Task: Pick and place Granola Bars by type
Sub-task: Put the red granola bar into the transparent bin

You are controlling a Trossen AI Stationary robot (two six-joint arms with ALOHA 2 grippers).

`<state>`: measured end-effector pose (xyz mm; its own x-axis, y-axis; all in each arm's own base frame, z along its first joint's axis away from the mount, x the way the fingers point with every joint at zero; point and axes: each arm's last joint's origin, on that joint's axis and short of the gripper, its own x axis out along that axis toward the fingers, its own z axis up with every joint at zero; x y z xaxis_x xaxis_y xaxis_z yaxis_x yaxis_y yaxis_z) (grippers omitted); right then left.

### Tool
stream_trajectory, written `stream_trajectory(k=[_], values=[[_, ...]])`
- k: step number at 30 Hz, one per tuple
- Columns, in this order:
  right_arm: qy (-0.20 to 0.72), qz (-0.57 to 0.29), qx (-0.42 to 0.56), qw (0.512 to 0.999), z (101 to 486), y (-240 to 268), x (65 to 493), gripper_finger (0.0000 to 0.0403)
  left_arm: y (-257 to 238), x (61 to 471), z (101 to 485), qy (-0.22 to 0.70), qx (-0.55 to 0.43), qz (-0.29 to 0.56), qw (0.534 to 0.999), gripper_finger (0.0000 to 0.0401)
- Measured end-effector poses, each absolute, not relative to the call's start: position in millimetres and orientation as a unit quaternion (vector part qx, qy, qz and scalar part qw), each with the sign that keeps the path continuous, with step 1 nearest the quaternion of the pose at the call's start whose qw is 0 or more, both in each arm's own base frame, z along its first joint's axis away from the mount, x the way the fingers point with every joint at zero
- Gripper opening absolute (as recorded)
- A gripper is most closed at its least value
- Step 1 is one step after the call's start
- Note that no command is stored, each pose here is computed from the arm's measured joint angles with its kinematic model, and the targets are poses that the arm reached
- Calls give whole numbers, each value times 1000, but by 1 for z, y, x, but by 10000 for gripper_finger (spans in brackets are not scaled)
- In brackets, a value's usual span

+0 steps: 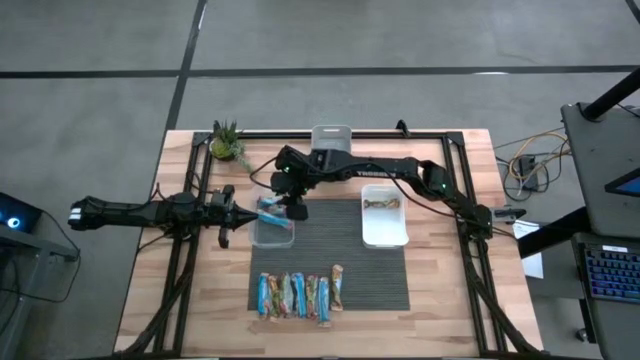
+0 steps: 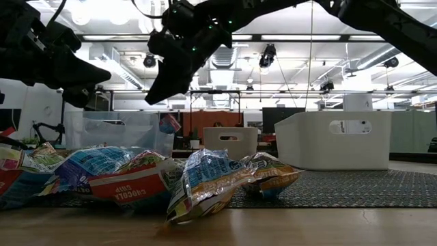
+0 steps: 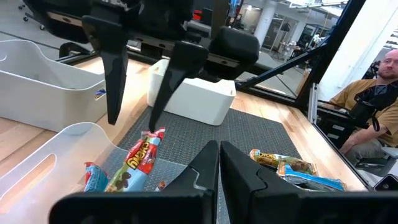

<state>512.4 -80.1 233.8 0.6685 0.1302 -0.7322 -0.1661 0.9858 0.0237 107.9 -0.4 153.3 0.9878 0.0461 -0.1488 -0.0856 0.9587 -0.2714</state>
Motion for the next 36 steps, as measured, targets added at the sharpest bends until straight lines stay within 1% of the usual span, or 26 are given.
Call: stream_trajectory(k=[3,6,13,21,27,36], values=[[399,80,-23,913,234,-80,512,150,0,108,154,70,-140,33,987,0],[402,80,-23,912,233,-80,512,158,0,108,153,70,-140,33,987,0],[431,86,-25,898,229,-79,507,161,0,108,154,70,-140,33,987,0],[464,100,-36,880,225,-78,501,177,0,108,154,70,-140,33,987,0],[472,111,-49,873,222,-75,499,189,0,108,153,70,-140,33,987,0],[480,118,-56,867,216,-75,498,190,0,108,153,70,-140,33,987,0]])
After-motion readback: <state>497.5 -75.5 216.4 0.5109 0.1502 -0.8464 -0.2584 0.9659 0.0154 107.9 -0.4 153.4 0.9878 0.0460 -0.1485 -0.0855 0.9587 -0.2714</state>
